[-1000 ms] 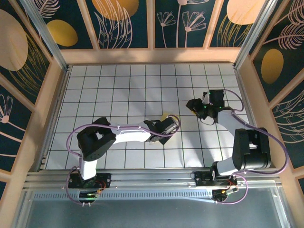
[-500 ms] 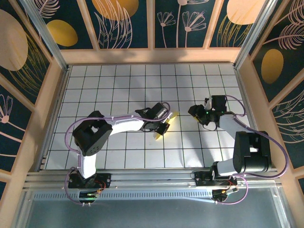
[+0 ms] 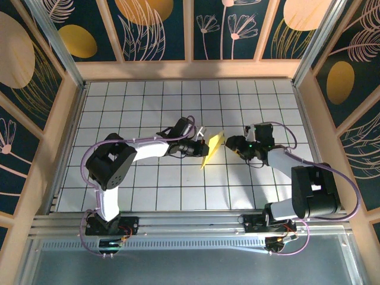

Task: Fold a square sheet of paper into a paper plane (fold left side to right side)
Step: Fold the wing for the fifth time at the center of the table.

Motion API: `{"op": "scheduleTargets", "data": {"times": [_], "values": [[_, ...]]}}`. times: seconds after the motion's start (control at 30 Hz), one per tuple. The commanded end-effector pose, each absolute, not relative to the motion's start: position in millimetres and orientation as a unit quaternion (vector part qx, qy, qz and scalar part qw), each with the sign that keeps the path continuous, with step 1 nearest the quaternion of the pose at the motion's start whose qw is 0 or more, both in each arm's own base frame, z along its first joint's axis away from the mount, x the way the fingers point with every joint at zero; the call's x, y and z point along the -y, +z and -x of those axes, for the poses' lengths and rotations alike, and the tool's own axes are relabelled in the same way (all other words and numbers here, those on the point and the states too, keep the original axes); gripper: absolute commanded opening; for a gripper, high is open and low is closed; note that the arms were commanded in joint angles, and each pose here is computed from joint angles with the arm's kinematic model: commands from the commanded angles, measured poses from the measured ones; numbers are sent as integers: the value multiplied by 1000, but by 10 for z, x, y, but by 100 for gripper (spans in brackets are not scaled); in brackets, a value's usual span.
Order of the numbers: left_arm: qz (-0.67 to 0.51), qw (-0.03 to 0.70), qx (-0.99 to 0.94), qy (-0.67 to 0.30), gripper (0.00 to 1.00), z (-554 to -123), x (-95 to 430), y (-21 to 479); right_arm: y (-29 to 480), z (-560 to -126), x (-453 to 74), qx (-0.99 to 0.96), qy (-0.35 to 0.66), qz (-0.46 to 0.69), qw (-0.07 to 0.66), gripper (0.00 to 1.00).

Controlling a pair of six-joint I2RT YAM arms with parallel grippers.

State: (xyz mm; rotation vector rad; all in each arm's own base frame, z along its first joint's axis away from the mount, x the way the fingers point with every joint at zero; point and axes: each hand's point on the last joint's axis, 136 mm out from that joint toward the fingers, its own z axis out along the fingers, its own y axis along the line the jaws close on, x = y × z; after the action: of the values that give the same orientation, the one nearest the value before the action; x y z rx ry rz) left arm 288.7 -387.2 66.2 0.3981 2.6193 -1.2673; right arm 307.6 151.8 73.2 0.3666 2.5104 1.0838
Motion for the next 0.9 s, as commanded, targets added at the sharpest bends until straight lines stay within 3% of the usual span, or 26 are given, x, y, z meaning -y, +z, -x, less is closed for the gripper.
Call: {"op": "scheduleTargets", "data": {"times": [0.0, 0.87], "values": [[-109, 78, -868, -478, 0, -2865, 3980, 708, 800, -3123, -1609, -884, 398, -126, 210, 56], [-8, 23, -829, -559, 0, -2884, 4098, 538, 605, -3148, -1716, -877, 409, -155, 198, 51]]}}
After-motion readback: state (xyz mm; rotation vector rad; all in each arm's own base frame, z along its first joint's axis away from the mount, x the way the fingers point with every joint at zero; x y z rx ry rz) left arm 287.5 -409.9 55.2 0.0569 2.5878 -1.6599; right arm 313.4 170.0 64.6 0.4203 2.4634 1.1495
